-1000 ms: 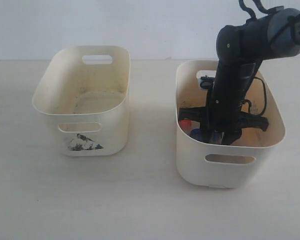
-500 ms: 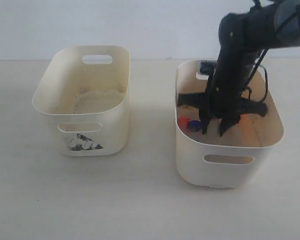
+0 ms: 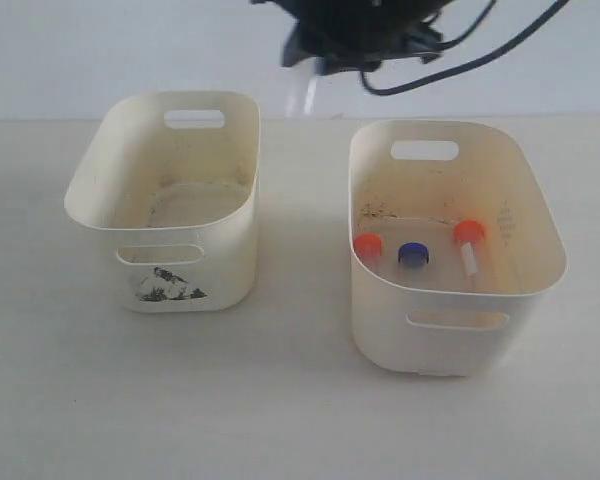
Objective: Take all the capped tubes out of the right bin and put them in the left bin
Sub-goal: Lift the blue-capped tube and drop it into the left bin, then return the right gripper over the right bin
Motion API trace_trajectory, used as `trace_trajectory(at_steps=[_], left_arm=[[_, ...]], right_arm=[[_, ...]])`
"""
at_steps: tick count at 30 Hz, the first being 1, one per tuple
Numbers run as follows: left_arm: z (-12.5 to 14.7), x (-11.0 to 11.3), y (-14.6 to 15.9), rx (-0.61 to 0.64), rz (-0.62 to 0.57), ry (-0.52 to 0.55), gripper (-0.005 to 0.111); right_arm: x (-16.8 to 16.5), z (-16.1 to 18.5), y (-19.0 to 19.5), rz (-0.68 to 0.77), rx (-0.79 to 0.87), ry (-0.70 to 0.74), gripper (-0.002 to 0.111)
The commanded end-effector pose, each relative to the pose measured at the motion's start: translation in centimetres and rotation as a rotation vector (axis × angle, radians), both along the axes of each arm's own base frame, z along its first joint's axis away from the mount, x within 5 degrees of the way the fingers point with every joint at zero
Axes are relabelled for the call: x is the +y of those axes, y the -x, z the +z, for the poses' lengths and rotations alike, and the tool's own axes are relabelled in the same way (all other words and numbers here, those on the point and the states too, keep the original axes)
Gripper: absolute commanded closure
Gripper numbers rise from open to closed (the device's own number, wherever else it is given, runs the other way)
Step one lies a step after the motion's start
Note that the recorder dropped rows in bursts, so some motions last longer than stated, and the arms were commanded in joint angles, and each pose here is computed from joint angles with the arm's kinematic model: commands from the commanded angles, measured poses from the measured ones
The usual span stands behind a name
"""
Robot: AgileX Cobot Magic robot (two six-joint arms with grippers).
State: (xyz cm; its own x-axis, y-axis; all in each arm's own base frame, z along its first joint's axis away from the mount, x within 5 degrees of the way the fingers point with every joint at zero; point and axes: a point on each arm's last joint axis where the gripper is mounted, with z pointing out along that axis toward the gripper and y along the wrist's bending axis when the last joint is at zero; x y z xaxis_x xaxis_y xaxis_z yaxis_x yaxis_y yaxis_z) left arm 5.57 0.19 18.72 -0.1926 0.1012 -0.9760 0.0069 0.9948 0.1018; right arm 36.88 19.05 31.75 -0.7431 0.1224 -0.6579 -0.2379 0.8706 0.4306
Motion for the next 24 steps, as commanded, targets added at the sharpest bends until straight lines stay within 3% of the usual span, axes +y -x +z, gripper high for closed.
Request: trace_trajectory(at_steps=[1, 4, 6, 8, 11, 12, 13, 19, 24], left_arm=[[0.2, 0.0, 0.0, -0.015, 0.001, 0.023, 0.102], [0.2, 0.0, 0.0, -0.015, 0.001, 0.023, 0.102], [0.2, 0.0, 0.0, -0.015, 0.001, 0.023, 0.102], [0.2, 0.0, 0.0, -0.015, 0.001, 0.023, 0.102], [0.2, 0.0, 0.0, -0.015, 0.001, 0.023, 0.102], [0.2, 0.0, 0.0, -0.015, 0.001, 0.023, 0.102], [0.2, 0.0, 0.0, -0.015, 0.001, 0.023, 0.102], [0.2, 0.0, 0.0, -0.015, 0.001, 0.023, 0.102], [0.2, 0.0, 0.0, -0.015, 0.001, 0.023, 0.102]], right_arm=[[4.9, -1.7, -0.1, 0.068, -0.13, -0.048, 0.108], [7.2, -3.7, -0.4, 0.079, -0.162, -0.056, 0.108], [8.2, -5.3, -0.5, 0.089, -0.147, -0.045, 0.1], [8.7, -6.6, -0.5, 0.097, -0.112, -0.032, 0.083], [8.8, -7.5, -0.5, 0.108, -0.07, -0.013, 0.046], [8.8, -7.5, -0.4, 0.11, -0.066, -0.012, 0.038], [8.7, -7.1, -0.3, 0.113, -0.066, -0.013, 0.037], [6.0, -1.2, -0.5, 0.148, -0.096, 0.003, 0.068], [-0.1, 2.7, -0.3, 0.166, 0.041, 0.173, 0.096]])
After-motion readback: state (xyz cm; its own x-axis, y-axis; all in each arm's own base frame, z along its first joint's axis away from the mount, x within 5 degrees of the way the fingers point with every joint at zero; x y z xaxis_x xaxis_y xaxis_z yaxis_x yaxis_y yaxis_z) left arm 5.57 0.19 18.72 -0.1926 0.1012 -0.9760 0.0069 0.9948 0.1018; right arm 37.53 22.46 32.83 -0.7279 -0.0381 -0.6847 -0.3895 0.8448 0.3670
